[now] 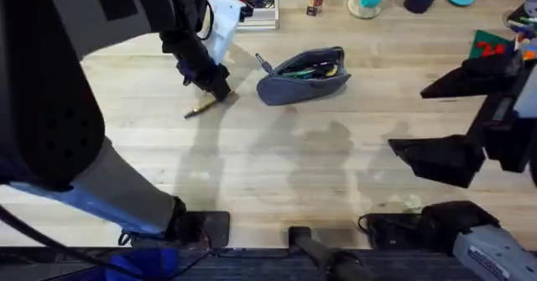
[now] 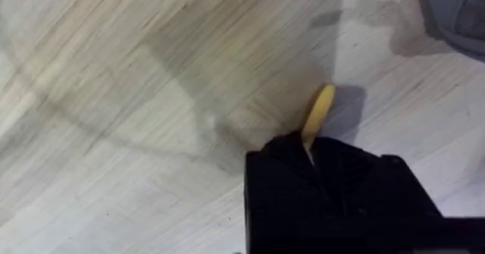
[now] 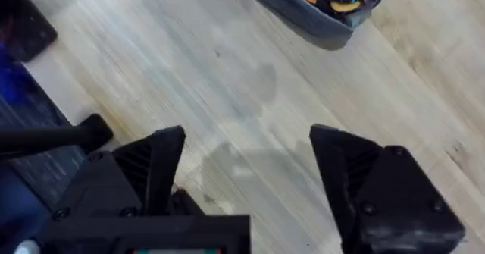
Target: Unzip the bag, pick up the pens from the table one at a time and place them inside, then zip the bag closed.
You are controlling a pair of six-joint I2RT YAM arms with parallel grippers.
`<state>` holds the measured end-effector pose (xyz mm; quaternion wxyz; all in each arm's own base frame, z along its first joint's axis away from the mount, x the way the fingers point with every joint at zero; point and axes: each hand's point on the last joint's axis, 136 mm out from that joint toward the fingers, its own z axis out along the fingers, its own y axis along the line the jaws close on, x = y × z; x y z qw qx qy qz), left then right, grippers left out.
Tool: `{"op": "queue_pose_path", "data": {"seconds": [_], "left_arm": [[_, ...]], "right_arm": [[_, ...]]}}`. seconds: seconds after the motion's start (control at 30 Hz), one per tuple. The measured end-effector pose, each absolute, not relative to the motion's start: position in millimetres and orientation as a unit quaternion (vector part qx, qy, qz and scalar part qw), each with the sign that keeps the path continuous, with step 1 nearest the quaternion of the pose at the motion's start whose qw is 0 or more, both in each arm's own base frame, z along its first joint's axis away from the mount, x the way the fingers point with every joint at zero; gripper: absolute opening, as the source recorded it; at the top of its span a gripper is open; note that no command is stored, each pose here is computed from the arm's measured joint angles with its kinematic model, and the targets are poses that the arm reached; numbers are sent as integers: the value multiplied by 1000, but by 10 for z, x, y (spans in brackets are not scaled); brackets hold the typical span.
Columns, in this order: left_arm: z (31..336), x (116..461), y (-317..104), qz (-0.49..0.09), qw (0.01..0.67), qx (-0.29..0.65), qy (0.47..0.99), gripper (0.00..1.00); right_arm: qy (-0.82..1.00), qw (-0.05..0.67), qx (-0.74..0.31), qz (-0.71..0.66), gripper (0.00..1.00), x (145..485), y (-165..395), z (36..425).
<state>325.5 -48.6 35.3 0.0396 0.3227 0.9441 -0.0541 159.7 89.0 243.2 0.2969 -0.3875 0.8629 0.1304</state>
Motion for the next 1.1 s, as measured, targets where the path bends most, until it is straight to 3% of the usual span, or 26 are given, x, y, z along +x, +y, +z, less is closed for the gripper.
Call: {"op": "queue_pose_path", "data": {"seconds": [0.3,0.77,0.93,1.1], "left_arm": [[505,3288,-412,-43,-6,287,957,44],[1915,3820,-755,-95,115,286,947,44],[2308,3821,-1122,-108,155,328,926,44],[2494,3732,-1712,-123,185,396,891,42]], "right_arm": [[863,297,-388,131,998,1597,891,2432],[863,297,-387,131,997,1596,891,2430],[863,297,-387,130,998,1596,890,2431],[863,297,-388,131,998,1596,891,2431]]}}
